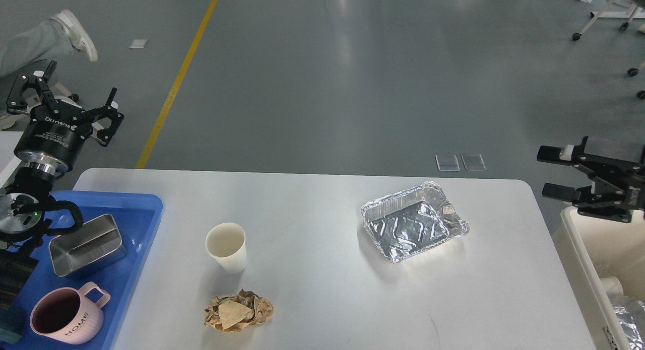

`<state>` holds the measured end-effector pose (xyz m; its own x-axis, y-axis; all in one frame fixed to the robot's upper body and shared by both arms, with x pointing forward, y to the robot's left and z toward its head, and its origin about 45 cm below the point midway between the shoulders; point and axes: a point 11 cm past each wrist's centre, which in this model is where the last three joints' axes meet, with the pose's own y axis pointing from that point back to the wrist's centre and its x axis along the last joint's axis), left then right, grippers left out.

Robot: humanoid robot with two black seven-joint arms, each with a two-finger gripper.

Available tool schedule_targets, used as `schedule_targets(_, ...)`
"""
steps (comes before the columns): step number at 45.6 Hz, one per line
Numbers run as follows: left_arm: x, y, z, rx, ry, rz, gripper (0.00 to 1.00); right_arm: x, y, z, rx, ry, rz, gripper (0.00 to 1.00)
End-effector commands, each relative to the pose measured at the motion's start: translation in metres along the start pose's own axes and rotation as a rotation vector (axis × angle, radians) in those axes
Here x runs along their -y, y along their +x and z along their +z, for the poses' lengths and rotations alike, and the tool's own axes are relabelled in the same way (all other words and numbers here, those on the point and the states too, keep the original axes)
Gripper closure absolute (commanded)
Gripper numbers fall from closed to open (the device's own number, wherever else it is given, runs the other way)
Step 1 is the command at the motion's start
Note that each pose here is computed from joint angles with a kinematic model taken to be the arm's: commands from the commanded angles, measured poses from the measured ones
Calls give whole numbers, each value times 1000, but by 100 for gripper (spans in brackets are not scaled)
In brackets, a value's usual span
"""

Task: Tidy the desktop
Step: 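Extend the right gripper toward the foil tray's edge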

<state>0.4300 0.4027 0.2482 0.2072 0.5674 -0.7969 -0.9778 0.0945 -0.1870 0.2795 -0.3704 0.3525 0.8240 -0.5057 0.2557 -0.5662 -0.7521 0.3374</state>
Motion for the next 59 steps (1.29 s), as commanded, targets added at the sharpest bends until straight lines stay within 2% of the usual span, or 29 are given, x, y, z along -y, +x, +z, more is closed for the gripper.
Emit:
schedule_targets(1, 1, 0, -1, -1, 1, 2, 2, -20, 3, -32, -102, -3, 17, 0)
schedule_targets(8, 1, 0, -2, -1, 4, 3, 2, -34, -1, -53, -302, -80, -7, 0)
schedule_targets(22, -2, 3, -4, 0, 7, 10, 2, -36, 2, -41, -464, -189, -20, 0)
schedule_targets(40, -6, 8, -1, 2, 3, 24, 2, 45, 17, 34, -523, -193, -69, 0)
schedule_targets(48, -8, 9, 3, 11, 1, 28, 2, 76, 27, 86, -548, -289, -109, 0)
schedule_targets(59, -8, 11, 3, 13, -2, 37, 2, 135, 10, 133, -591, -328, -176, 0)
